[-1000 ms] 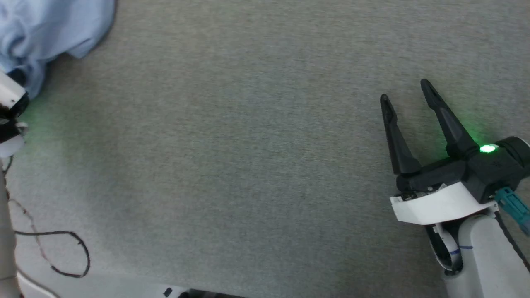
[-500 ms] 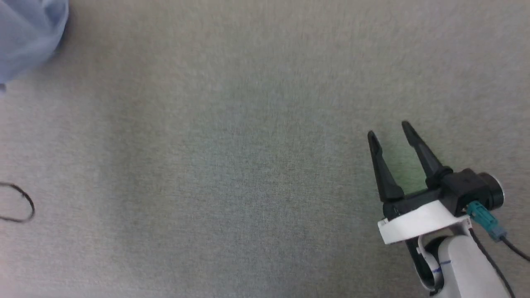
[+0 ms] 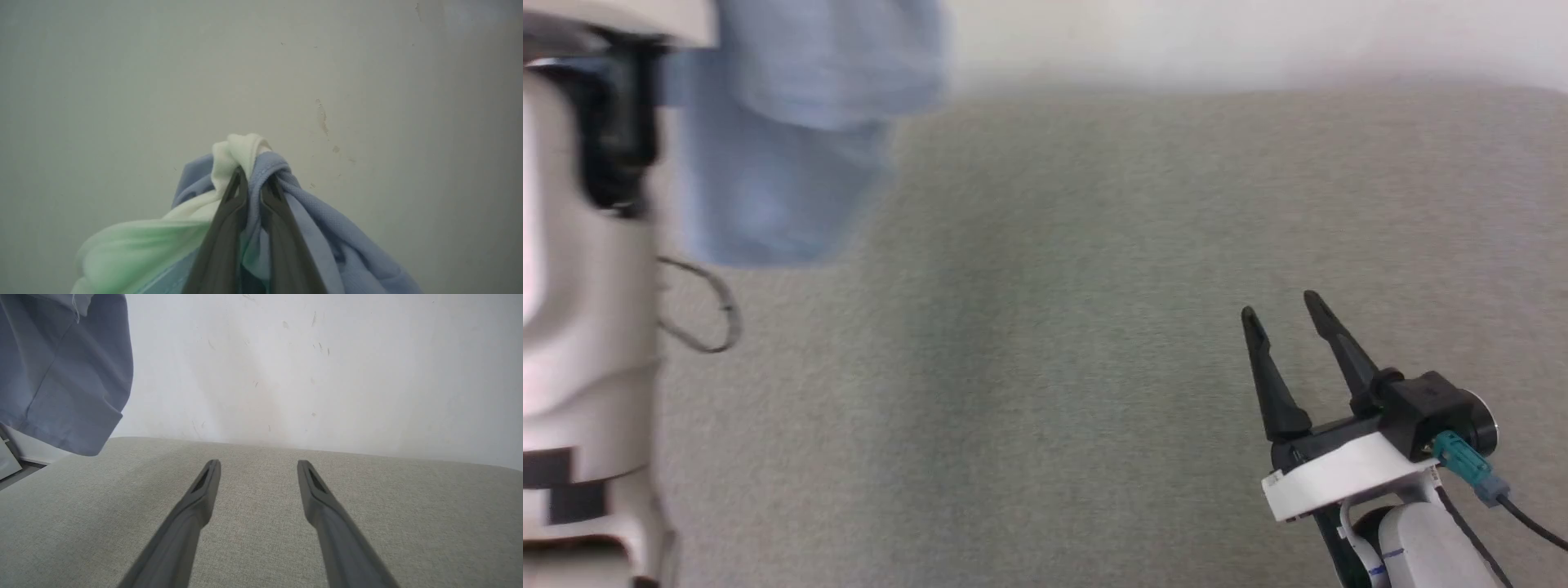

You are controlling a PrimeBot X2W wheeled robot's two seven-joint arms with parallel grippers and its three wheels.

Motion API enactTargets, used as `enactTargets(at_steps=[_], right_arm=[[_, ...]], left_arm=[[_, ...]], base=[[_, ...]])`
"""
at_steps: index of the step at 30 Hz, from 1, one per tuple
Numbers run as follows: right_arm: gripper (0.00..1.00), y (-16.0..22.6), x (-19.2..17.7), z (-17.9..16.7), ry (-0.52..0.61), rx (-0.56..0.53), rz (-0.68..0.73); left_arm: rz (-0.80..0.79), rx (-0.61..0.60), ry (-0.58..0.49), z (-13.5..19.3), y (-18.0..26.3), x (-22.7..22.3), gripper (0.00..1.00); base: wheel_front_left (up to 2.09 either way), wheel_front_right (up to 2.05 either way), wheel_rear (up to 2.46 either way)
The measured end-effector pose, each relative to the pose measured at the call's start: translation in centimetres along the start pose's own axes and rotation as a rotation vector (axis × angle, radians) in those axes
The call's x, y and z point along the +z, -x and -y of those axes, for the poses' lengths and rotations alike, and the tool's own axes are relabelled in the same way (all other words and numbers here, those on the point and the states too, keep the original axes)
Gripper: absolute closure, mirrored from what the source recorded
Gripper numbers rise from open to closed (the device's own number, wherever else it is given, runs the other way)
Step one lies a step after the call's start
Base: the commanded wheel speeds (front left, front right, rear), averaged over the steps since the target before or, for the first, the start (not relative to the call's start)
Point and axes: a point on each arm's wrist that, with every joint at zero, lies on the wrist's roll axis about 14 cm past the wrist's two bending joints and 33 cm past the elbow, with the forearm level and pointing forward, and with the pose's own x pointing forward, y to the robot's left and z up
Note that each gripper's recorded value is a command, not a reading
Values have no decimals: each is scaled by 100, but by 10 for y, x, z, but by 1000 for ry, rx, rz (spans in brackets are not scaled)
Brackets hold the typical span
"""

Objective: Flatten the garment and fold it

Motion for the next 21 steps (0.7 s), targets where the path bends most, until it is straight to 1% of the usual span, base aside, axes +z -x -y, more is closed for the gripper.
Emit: enactTargets(at_steps=[5,8,11,14,18,21], right_arm=[[0,17,17,13,18,-50,35],[0,27,24,22,23,-84,49],[0,37,26,29,28,-113,53],[0,43,30,35,34,-135,58],[0,47,31,40,34,-151,59],[0,47,28,42,31,-158,51]], left_arm=[[-27,-154,161,84,-5,-5,100],[-139,-256,232,135,9,-32,100],[-350,-337,266,178,45,-87,100],[-605,-398,261,206,99,-148,100],[-999,-463,197,219,188,-224,100],[-1233,-499,151,217,250,-259,100]], base=[[0,0,0],[0,0,0],[0,0,0],[0,0,0],[0,0,0],[0,0,0]])
